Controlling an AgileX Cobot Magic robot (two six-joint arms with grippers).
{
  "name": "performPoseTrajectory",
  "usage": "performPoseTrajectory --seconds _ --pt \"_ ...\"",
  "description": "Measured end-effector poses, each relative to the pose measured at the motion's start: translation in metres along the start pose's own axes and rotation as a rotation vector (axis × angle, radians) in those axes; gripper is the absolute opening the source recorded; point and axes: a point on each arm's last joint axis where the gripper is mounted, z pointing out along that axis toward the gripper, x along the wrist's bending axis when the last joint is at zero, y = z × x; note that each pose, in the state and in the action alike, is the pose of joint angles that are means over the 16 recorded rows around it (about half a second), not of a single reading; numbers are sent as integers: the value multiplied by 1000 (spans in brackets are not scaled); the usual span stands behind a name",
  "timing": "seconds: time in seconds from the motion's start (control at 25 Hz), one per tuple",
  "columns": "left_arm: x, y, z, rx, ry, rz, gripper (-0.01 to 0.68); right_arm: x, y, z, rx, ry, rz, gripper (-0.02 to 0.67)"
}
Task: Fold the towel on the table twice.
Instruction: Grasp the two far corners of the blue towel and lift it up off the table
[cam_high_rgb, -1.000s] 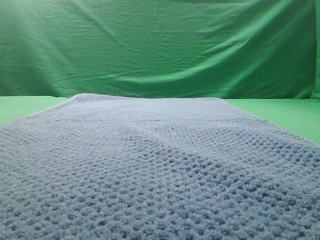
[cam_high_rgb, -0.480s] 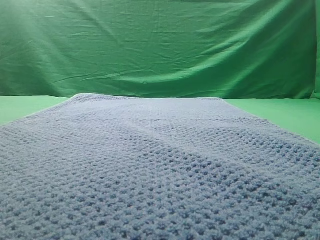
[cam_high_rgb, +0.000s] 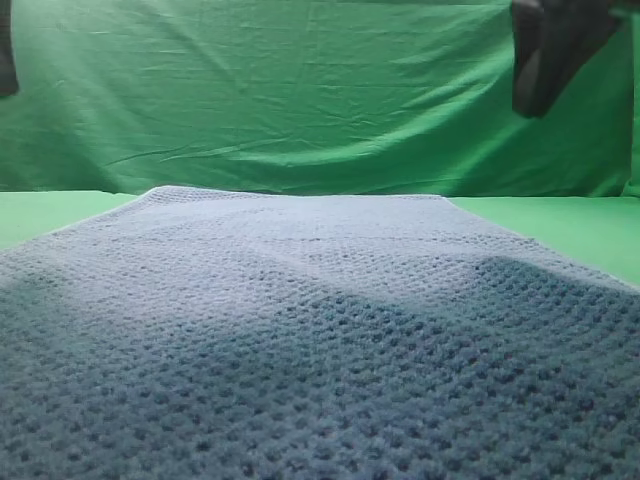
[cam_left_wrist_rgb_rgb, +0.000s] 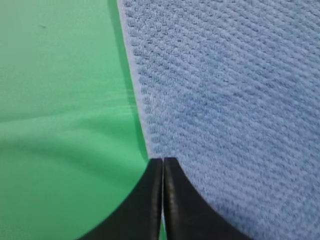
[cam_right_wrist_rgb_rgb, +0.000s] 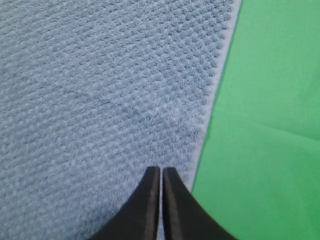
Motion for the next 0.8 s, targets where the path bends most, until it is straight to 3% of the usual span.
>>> performPoseTrajectory --seconds 0.16,0.28,0.6,0.8 --pt "2 17 32 46 5 -5 11 -1 15 33 53 -6 8 103" --pt "3 25 50 69 5 -10 60 -2 22 53 85 -10 22 208" --pt "3 31 75 105 -6 -34 362 -5 27 82 134 -20 80 520" --pt "3 30 84 123 -11 -50 551 -8 27 90 146 -33 106 640"
